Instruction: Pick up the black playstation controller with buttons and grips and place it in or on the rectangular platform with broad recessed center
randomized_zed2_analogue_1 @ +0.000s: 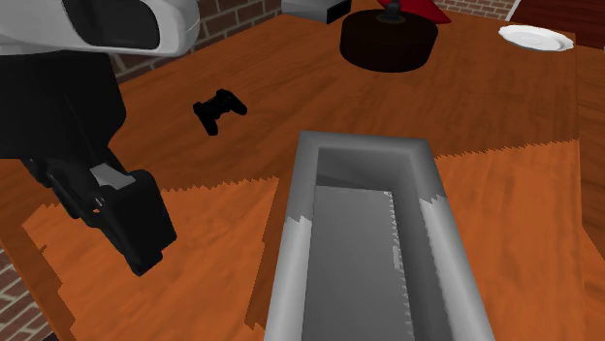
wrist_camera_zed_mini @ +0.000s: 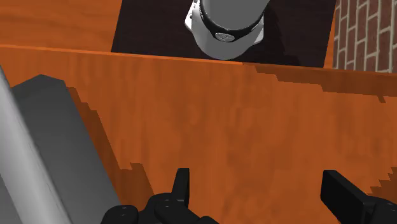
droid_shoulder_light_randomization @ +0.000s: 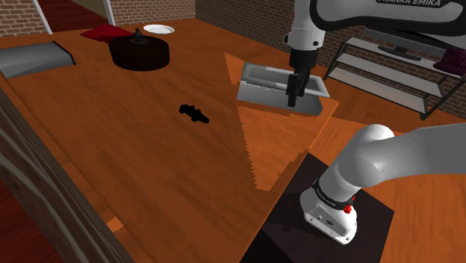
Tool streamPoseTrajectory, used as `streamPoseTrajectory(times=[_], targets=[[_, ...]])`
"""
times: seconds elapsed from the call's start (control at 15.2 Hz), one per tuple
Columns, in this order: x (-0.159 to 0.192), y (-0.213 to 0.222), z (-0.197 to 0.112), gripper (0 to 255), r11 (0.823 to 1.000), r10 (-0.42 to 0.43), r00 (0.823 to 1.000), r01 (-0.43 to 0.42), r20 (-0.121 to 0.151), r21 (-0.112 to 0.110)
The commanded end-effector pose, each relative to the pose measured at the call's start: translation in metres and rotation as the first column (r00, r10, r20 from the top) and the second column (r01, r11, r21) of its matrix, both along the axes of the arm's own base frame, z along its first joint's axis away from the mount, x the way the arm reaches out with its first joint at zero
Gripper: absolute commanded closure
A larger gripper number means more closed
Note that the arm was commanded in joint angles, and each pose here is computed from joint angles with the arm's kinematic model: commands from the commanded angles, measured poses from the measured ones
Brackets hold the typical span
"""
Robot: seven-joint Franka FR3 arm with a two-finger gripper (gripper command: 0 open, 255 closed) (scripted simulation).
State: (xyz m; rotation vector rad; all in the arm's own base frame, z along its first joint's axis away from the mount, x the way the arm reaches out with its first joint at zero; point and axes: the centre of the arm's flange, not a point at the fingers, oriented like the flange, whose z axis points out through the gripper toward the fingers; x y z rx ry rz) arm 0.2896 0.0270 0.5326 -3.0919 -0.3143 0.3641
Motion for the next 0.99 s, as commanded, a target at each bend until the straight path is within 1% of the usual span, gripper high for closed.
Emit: streamPoseTrajectory(times=[0.0,0.92], targets=[[0.0,0.0,0.0,0,1.0,0.0,1.0,0.0,0.0,0.0],[0.112,0.134,-0.04,0,1.0,0.002,0.997,0.0,0.078,-0.021]])
